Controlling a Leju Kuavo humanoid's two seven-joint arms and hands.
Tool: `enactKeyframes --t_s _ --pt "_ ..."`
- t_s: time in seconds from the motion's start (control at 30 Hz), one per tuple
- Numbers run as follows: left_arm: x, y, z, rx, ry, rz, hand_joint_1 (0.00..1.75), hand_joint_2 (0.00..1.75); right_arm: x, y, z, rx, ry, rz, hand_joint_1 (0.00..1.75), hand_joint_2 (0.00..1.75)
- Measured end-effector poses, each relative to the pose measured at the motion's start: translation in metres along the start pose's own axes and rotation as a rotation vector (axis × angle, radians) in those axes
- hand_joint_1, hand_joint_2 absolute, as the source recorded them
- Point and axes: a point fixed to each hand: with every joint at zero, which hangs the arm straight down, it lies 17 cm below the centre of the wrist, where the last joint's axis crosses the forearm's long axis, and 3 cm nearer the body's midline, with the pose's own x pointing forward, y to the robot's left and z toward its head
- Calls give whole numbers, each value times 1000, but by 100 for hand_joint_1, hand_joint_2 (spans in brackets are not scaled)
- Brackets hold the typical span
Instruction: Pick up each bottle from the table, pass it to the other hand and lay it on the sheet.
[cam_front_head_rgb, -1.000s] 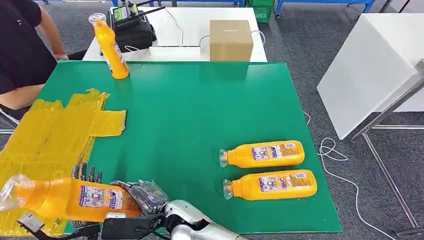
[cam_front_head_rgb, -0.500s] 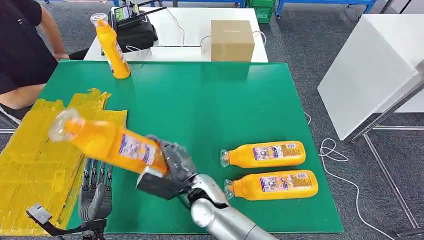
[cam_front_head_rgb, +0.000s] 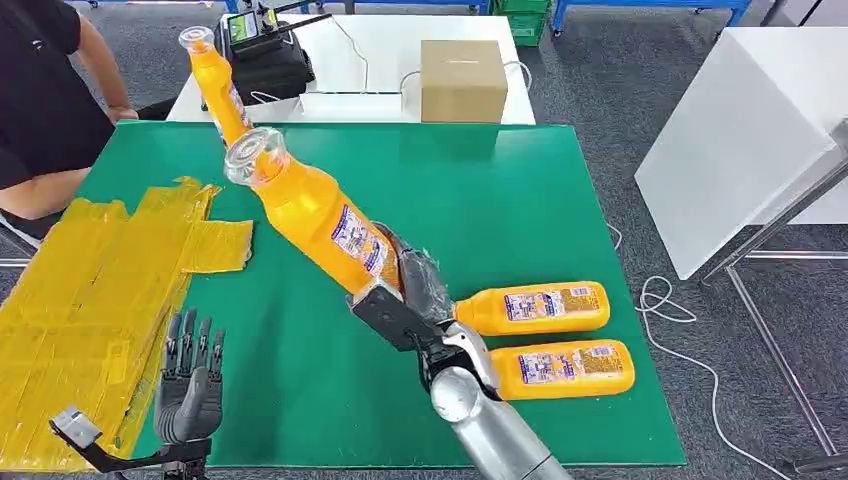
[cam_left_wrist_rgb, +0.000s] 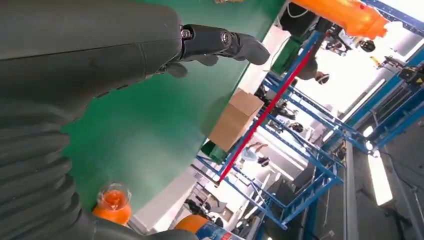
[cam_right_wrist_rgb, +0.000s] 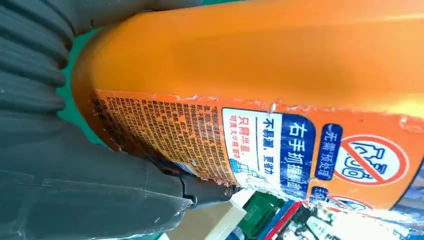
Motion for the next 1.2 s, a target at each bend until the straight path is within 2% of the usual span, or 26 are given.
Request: enactKeyframes --t_s 0.5,0.67,0.9,1.03,1.2 --pt "1 0 0 -1 -2 -1 0 175 -4 -6 1 -16 11 -10 175 175" --pt "1 -1 -1 -5 -1 1 0 175 -5 2 1 24 13 1 175 175" --pt "0 -10 -6 -27 -1 5 0 175 -20 34 -1 146 74 27 175 175" --pt "0 -11 -9 -28 -9 9 0 175 -17 81 5 283 102 16 175 175" --pt "1 -11 -9 -26 -19 13 0 175 -7 116 13 370 99 33 175 175"
